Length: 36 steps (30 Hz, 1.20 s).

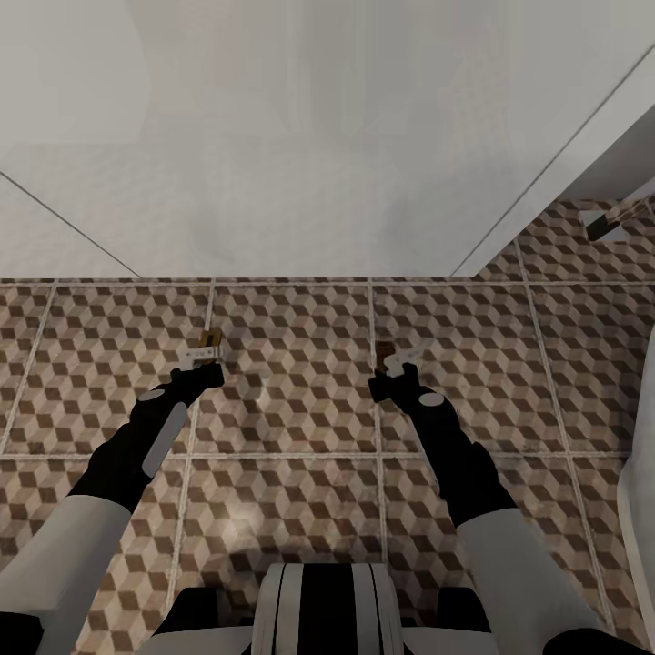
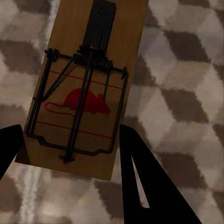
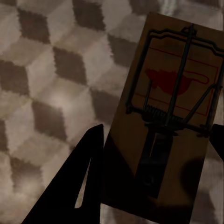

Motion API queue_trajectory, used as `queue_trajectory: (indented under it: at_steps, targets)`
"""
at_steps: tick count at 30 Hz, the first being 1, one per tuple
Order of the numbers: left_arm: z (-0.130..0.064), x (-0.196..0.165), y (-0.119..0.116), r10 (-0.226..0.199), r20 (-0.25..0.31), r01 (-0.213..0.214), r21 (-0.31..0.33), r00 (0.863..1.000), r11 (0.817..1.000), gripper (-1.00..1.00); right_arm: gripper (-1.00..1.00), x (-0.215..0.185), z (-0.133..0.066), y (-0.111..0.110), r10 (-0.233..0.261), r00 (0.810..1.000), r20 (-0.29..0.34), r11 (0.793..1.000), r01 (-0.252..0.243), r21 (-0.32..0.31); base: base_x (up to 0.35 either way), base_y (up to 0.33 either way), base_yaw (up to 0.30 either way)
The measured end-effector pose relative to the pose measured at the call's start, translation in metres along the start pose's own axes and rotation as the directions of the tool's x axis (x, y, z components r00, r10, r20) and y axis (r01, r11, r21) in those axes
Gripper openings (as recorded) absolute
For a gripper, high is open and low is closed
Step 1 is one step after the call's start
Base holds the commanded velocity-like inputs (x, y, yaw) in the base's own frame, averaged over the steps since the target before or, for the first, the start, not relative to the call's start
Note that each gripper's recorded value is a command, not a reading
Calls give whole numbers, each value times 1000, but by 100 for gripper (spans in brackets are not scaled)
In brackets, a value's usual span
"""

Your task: Take the four mousetraps from the cabinet in the bathroom and place them on the bathroom floor. Make sure all four end up on the same floor surface, and ensure that at least two of them are either under or directly next to the same bathroom sink.

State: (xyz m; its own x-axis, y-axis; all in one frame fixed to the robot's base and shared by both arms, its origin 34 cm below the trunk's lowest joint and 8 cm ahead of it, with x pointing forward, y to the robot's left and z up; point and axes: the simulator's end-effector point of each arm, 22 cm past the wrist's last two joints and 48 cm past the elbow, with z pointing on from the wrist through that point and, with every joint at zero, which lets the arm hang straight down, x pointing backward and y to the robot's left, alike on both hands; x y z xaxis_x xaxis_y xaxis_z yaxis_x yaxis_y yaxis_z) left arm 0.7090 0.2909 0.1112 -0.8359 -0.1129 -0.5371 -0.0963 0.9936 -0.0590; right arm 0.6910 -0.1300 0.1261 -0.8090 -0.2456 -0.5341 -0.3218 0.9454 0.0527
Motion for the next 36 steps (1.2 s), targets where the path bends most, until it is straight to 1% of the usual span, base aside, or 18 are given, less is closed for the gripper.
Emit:
queue_trajectory:
  at_steps: [5, 8, 13, 19, 23, 29, 31, 36]
  targets:
    - [0, 1, -2, -1, -1, 1, 3, 1000, 1000, -100, -100, 8, 0, 10, 18, 999, -51, 1000, -19, -12, 0, 0, 0]
    - [0, 1, -4, -3, -2, 3, 5, 1000, 1000, -100, -100, 10, 0, 13, 24, 998, -64, 1000, -25, -15, 0, 0, 0]
    - [0, 2, -8, -7, -3, 7, 10, 1000, 1000, -100, -100, 3, 1, 24, 37, 998, -59, 999, -39, -32, 0, 0, 0]
    - [1, 3, -12, -10, -5, 10, 16, 1000, 1000, -100, -100, -14, 3, 24, 36, 999, -34, 999, -38, -33, 0, 0, 0]
    - [1, 5, -15, -13, -9, 13, 20, 1000, 1000, -100, -100, -19, 3, 23, 36, 999, -29, 999, -37, -34, 0, 0, 0]
    - [1, 6, -17, -13, -11, 14, 22, 1000, 1000, -100, -100, -27, 4, 31, 44, 999, -18, 998, -45, -45, 0, 0, 0]
    - [1, 8, -22, -3, -14, 4, 31, 1000, 1000, -100, -100, -32, 4, 32, 46, 999, -15, 998, -46, -47, 0, 0, 0]
    - [1, 16, -42, 44, -25, -42, 65, 999, 997, -100, -100, -34, 5, 32, 46, 999, -21, 998, -47, -48, 0, 0, 0]
